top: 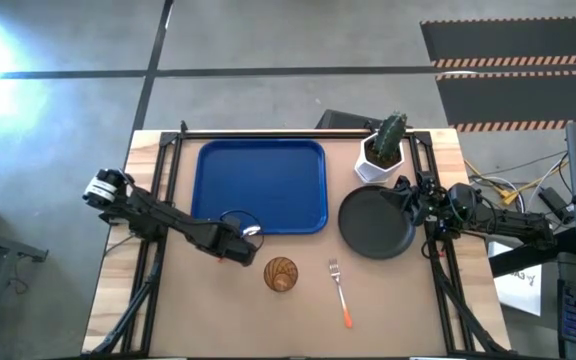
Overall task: Pick and place plate/cup/fork/spoon on tray
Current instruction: Put the orange spoon on the blue tray
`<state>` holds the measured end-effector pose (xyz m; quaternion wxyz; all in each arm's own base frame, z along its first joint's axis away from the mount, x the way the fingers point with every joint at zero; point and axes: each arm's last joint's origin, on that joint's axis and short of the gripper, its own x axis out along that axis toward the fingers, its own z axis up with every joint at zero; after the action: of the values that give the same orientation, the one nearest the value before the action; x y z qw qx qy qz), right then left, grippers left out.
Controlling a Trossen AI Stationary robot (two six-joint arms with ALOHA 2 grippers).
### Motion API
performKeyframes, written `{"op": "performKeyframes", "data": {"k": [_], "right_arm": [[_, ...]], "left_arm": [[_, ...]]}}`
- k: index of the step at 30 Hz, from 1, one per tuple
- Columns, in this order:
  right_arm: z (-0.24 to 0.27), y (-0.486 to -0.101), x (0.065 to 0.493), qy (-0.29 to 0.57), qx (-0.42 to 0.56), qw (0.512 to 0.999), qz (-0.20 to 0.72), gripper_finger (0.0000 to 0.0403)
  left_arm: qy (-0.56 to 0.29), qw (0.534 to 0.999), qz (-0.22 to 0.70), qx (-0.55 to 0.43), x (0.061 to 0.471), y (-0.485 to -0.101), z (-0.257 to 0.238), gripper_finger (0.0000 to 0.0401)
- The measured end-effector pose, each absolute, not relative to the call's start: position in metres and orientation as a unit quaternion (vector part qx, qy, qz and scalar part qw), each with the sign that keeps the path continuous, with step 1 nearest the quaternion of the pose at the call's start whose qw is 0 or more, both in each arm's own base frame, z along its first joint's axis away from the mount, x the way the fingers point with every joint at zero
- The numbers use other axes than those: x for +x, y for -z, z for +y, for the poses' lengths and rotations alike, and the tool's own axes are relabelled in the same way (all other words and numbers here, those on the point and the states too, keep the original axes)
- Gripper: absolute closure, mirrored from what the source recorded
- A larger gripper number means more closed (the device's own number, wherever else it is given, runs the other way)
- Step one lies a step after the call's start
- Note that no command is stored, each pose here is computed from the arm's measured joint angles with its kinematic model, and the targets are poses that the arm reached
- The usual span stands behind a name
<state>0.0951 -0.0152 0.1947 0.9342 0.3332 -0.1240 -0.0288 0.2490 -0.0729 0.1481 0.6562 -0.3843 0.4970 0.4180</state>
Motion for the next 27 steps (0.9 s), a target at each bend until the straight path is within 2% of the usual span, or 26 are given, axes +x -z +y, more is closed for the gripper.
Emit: {"op": "performKeyframes", "data": {"k": [3,7,8,16,21,27], "right_arm": [[-0.015,-0.195,0.095,0.029,0.333,0.934,-0.124,0.0394],[-0.015,-0.195,0.095,0.029,0.333,0.934,-0.124,0.0394],[-0.015,-0.195,0.095,0.029,0.333,0.934,-0.124,0.0394],[-0.015,-0.195,0.095,0.029,0.334,0.934,-0.124,0.0394],[-0.015,-0.195,0.095,0.029,0.333,0.934,-0.124,0.0394],[-0.015,-0.195,0.095,0.030,0.333,0.934,-0.124,0.0394]], "left_arm": [[-0.421,0.654,0.496,-0.387,0.250,-0.148,-0.071,0.0261],[-0.422,0.653,0.489,-0.395,0.250,-0.151,-0.066,0.0373],[-0.422,0.653,0.486,-0.398,0.250,-0.153,-0.065,0.0385],[-0.447,0.695,0.408,-0.388,0.236,-0.193,-0.054,0.0396],[-0.526,0.679,0.359,-0.365,0.203,-0.218,-0.031,0.0398],[-0.539,0.673,0.344,-0.371,0.179,-0.234,-0.007,0.0399]]}}
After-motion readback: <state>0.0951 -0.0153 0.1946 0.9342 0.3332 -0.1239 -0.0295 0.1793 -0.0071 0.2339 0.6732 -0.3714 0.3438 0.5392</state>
